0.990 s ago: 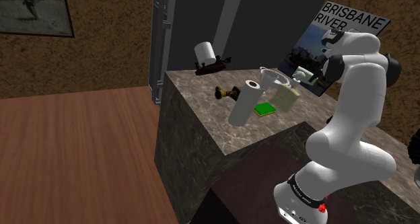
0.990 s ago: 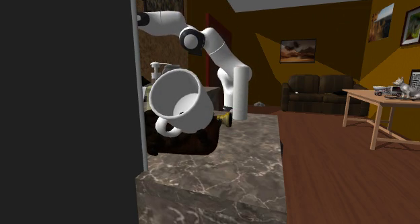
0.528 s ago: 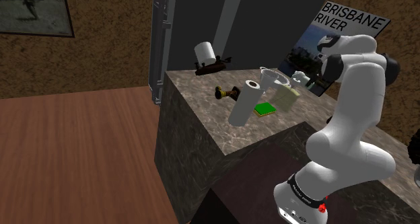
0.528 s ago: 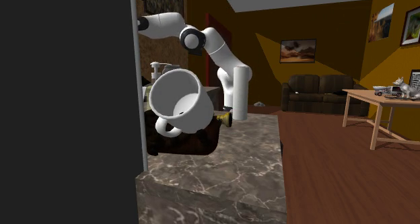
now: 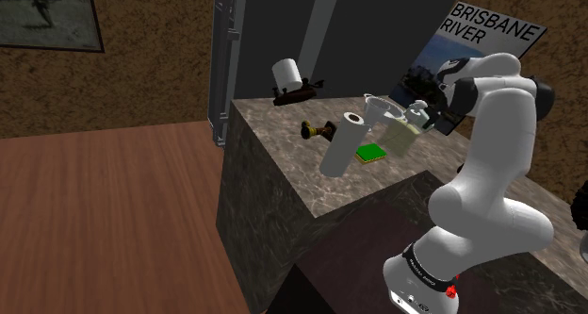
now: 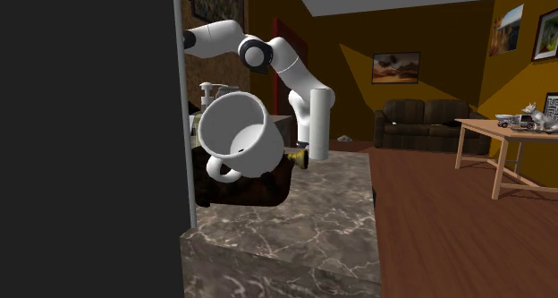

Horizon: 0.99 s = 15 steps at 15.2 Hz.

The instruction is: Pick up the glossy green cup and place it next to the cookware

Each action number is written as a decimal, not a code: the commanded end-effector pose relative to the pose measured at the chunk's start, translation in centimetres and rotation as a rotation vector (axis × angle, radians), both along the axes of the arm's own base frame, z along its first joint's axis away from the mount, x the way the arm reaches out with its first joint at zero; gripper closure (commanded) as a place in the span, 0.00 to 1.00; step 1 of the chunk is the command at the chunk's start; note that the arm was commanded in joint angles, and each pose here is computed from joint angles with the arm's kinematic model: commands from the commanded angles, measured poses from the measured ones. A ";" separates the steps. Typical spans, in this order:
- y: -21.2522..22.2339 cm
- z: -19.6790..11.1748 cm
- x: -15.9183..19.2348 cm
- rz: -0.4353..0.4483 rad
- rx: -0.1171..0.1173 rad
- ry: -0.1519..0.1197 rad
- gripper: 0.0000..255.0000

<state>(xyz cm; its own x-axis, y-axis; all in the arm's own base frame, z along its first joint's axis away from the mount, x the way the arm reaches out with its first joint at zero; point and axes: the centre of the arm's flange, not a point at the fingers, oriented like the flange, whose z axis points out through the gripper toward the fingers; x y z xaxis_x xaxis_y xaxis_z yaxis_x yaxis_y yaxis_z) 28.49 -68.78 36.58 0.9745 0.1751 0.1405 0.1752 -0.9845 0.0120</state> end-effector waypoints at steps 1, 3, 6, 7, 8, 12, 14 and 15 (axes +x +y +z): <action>0.0 -0.6 0.2 0.002 0.001 -0.001 1.00; 0.0 -0.6 0.2 0.002 0.001 -0.001 1.00; 0.0 -0.6 0.2 0.002 0.001 -0.001 1.00; 0.0 -0.6 0.2 0.002 0.001 -0.001 1.00; 0.0 -0.6 0.2 0.002 0.001 -0.001 1.00; 0.0 -0.6 0.2 0.002 0.001 -0.001 0.00; 0.0 -0.6 0.2 0.002 0.001 -0.001 0.00; 0.0 0.7 0.0 0.002 0.001 -0.001 0.00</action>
